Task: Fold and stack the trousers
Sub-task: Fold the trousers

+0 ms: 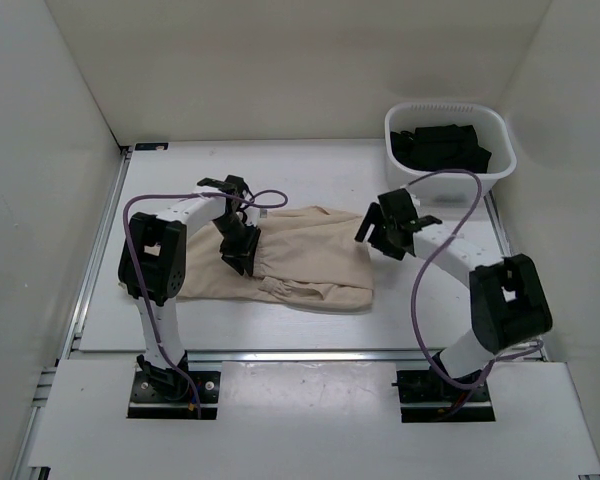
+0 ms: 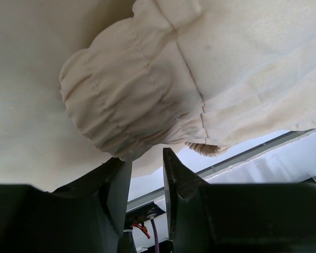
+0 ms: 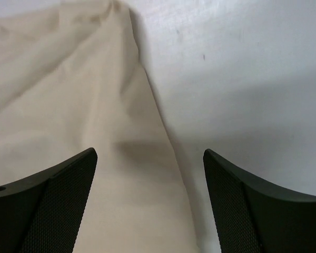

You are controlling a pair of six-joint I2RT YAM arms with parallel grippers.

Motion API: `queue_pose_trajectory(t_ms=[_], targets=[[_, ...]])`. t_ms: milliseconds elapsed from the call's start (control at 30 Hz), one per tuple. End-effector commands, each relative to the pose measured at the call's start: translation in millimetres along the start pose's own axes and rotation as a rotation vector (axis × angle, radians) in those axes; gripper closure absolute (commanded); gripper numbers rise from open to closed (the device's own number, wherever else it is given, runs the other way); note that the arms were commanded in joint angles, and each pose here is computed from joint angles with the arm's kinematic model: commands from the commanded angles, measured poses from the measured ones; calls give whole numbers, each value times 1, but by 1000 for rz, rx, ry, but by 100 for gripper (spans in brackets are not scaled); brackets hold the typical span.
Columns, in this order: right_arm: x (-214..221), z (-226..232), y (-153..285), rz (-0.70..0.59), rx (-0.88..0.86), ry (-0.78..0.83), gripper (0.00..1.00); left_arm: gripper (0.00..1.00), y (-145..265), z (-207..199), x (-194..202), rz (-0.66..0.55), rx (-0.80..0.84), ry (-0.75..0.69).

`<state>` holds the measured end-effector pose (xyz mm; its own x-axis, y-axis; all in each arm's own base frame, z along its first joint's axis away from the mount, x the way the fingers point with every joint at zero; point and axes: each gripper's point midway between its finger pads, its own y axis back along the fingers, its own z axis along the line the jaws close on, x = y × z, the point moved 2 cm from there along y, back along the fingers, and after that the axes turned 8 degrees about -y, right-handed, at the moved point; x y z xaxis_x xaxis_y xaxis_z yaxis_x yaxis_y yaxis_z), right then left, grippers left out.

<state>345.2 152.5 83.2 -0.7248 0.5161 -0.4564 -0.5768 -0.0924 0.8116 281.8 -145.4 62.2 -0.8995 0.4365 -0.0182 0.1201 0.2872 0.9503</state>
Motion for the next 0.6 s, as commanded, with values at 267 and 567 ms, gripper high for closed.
queue_pose_trajectory(t_ms=[267,567], targets=[[96,-20,-24,284,-139,-93,32,54,7,5,-5,-36,-15,-2],[58,-52,25,166,-122,-199,100,24,54,16,-3,-155,24,72]])
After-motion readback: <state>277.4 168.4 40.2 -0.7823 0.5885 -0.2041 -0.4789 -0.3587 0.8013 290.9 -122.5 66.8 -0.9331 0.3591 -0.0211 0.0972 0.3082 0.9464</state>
